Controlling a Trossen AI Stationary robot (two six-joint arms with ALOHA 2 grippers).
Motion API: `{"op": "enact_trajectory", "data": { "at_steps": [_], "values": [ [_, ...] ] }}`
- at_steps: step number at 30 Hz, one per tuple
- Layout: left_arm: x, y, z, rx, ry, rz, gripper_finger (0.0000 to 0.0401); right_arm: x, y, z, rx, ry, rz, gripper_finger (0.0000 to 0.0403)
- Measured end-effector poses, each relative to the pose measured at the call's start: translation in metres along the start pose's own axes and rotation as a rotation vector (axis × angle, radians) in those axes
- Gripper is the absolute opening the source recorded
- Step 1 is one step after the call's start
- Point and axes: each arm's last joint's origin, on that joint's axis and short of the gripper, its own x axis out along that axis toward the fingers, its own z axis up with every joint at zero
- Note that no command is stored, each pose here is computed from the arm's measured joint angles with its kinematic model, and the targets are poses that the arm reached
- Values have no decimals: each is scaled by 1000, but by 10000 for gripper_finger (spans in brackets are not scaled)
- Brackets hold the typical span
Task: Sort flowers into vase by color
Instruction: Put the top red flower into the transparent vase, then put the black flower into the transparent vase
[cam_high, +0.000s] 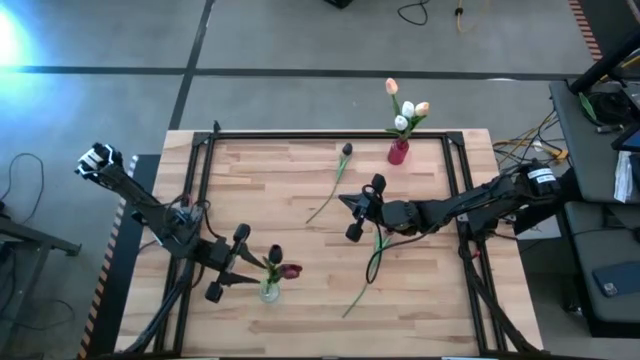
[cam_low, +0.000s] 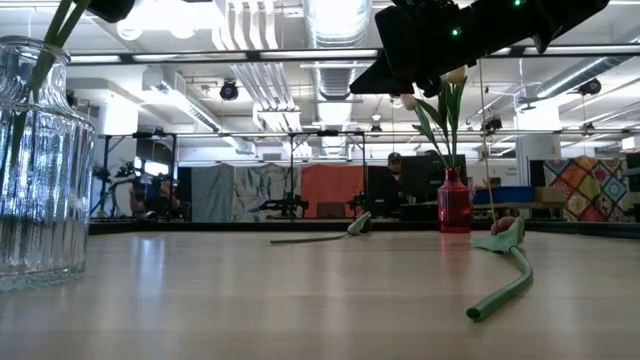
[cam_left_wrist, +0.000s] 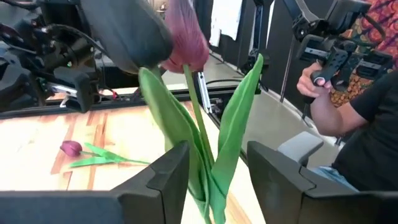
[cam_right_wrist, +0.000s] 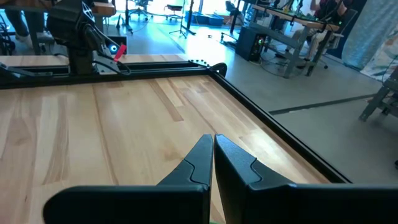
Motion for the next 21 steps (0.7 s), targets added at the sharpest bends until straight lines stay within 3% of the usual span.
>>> {"op": "enact_trajectory", "data": {
  "at_steps": [6,12,21],
  "values": [
    [-13,5,4,5,10,19,148,0,0,0,-2,0,0,9],
    [-22,16,-4,8,90,265,146,0,0,0,-22,0,1,9],
    [-11,50,-14,-32,168,402,76,-2,1,1,-45,-2,7,9]
  ]
}}
